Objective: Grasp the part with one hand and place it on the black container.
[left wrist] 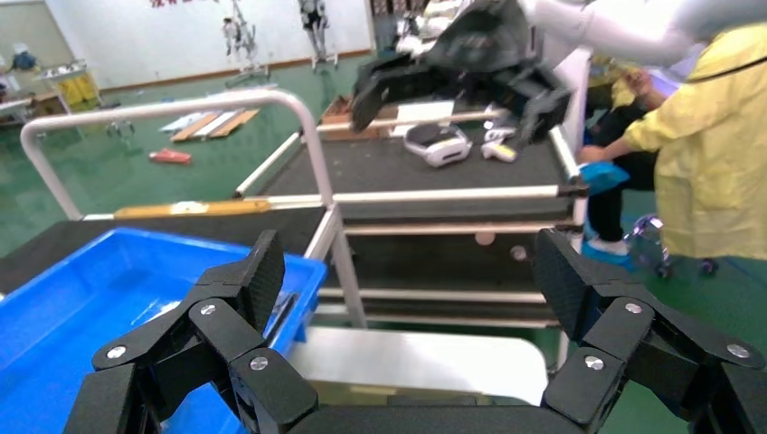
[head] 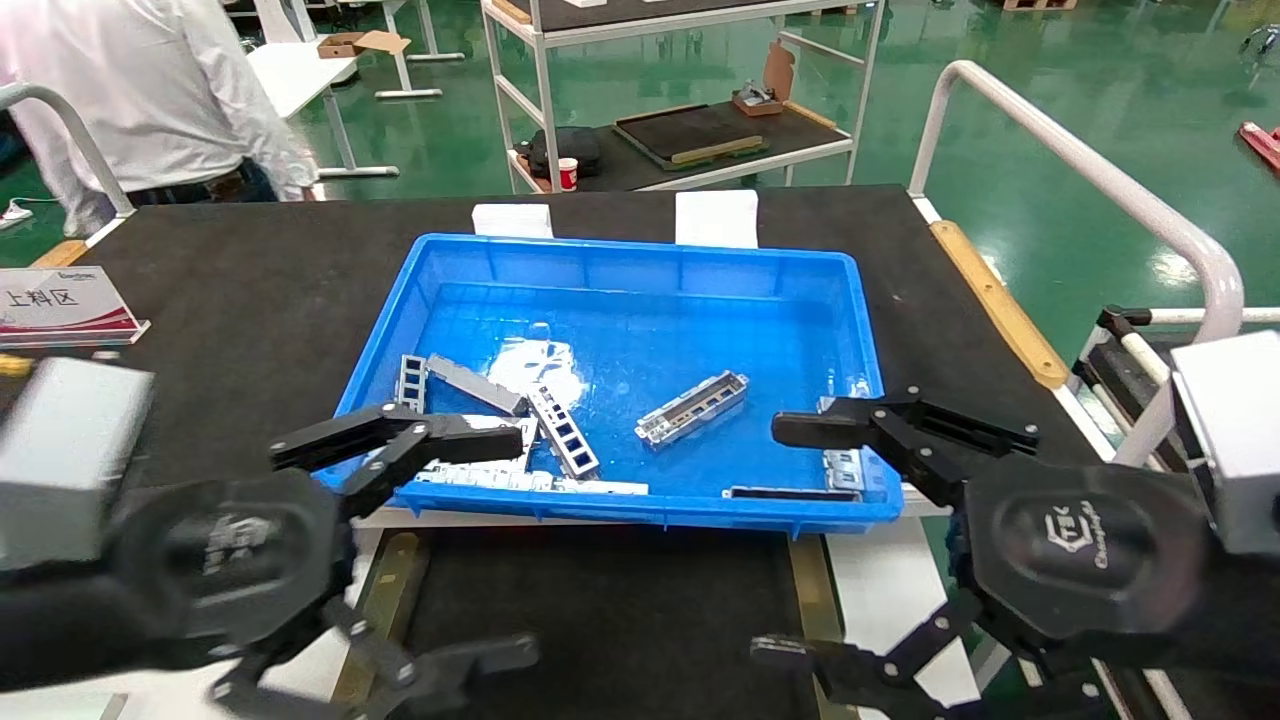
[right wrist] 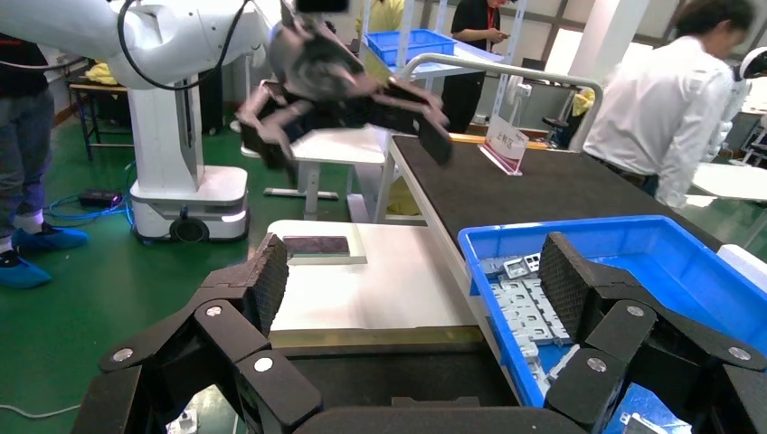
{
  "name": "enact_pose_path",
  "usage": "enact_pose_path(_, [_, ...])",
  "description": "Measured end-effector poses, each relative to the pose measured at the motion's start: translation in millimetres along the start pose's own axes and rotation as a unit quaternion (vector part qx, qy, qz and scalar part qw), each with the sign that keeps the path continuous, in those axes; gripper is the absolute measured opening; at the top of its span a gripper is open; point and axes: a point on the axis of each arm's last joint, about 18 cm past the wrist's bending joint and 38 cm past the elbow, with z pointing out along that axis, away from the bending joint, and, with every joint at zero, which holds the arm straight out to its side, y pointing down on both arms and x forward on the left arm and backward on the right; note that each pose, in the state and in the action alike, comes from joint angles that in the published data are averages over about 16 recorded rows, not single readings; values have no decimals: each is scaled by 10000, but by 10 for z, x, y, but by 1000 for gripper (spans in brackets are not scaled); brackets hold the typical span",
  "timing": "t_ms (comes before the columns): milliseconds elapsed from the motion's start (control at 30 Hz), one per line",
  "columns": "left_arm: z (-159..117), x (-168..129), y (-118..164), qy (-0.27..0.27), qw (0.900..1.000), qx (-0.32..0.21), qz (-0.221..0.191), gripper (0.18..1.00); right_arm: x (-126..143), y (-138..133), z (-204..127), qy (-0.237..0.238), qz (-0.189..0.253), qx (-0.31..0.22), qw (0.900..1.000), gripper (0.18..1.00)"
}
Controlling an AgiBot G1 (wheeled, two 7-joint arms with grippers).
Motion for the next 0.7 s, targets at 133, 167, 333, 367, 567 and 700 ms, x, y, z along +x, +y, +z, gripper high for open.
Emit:
enact_pose_path(133, [171, -148, 96, -104, 9999, -67, -39, 1001, 0, 0, 0, 0, 0, 0, 10000, 1001])
enact_pose_path(167, [220, -192, 122, -135, 9999, -88, -53, 1001, 0, 0, 0, 0, 0, 0, 10000, 1001])
enact_pose_path(333, [488, -447, 264, -321, 9992, -213, -138, 1001, 0, 0, 0, 0, 0, 0, 10000, 1001])
enact_pose_path(367, [546, -505, 294, -368, 9989, -244, -158, 1001, 0, 0, 0, 0, 0, 0, 10000, 1001])
enact_pose_path(567, [903, -869, 495, -700, 9960, -479, -288, 1001, 0, 0, 0, 0, 0, 0, 10000, 1001])
enact_pose_path(700, [1144, -1111, 638, -956, 9924, -687, -366, 1001, 0, 0, 0, 0, 0, 0, 10000, 1001])
